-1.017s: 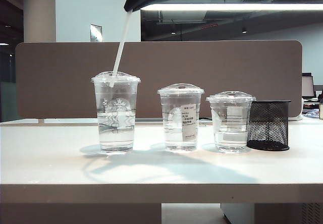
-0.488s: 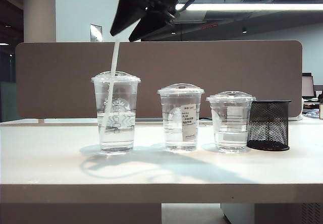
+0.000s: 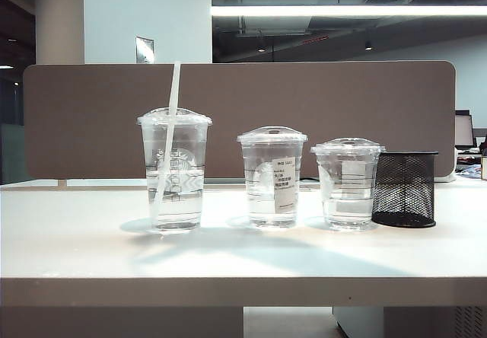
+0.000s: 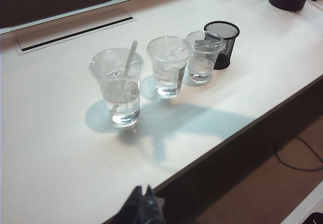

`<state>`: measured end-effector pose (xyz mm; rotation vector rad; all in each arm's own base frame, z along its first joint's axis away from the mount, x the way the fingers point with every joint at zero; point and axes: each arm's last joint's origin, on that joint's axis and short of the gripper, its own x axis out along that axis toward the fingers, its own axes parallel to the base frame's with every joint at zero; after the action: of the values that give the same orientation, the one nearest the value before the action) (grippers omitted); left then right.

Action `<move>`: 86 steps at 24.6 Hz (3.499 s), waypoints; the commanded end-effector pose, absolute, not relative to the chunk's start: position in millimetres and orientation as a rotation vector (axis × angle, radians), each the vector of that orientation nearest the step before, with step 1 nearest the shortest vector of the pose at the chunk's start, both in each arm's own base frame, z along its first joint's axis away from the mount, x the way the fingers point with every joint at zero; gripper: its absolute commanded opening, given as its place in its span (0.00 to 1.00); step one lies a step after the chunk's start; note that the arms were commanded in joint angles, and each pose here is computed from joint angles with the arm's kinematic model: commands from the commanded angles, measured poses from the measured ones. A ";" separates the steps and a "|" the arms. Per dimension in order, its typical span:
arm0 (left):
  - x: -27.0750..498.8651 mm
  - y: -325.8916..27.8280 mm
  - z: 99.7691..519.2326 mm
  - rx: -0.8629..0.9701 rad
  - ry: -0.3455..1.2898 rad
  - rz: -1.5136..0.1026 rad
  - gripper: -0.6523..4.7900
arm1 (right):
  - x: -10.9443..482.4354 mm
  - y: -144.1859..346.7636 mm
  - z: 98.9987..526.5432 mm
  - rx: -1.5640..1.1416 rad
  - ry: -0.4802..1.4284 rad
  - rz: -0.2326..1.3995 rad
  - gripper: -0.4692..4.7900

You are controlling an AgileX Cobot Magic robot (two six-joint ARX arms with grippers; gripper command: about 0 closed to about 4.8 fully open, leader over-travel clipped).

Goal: Pick up the straw and insert it into the large coffee cup.

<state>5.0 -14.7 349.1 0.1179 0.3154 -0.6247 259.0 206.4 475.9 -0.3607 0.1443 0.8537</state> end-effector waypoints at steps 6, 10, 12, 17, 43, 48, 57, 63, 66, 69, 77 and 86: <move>5.6 -14.9 352.1 0.073 0.302 -0.621 0.11 | 149.6 119.3 548.0 -0.283 -0.202 0.731 0.07; 6.2 -15.2 354.4 0.075 0.276 -0.630 0.11 | 103.3 80.4 527.9 -0.248 -0.289 0.629 0.07; 6.2 -15.5 355.0 0.047 0.278 -0.639 0.11 | 83.3 64.3 508.0 -0.234 -0.321 0.609 0.07; 9.5 -15.6 363.6 0.019 0.194 -0.624 0.11 | 47.3 36.5 442.2 -0.196 -0.358 0.605 0.07; 108.8 -18.5 178.7 -0.360 0.366 -0.359 0.11 | 61.5 55.6 205.2 -0.031 0.051 0.877 0.07; 109.7 -17.7 154.9 -0.358 0.383 -0.324 0.11 | 67.2 60.1 177.0 0.025 0.168 0.871 0.07; 108.7 -16.3 145.8 -0.354 0.419 -0.269 0.11 | 68.6 63.9 151.3 0.016 0.256 0.942 0.09; 108.7 -16.3 145.8 -0.353 0.419 -0.269 0.11 | 68.7 63.8 151.2 0.016 0.256 0.940 0.09; 108.7 -16.3 145.8 -0.353 0.419 -0.269 0.11 | 68.4 62.9 151.5 0.012 0.246 0.935 0.09; 108.7 -16.3 145.7 -0.353 0.420 -0.269 0.11 | 74.0 56.4 153.9 0.012 0.210 0.840 0.09; 108.8 -16.1 145.7 -0.352 0.418 -0.265 0.11 | 90.7 26.5 156.8 0.059 0.144 0.499 0.09; 108.8 -16.1 145.7 -0.352 0.419 -0.264 0.11 | 94.9 7.5 149.7 0.055 0.180 0.182 0.09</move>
<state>108.3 -16.2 144.1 -0.3558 0.4310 -0.2630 94.9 8.4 150.8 0.0596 0.1737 0.2122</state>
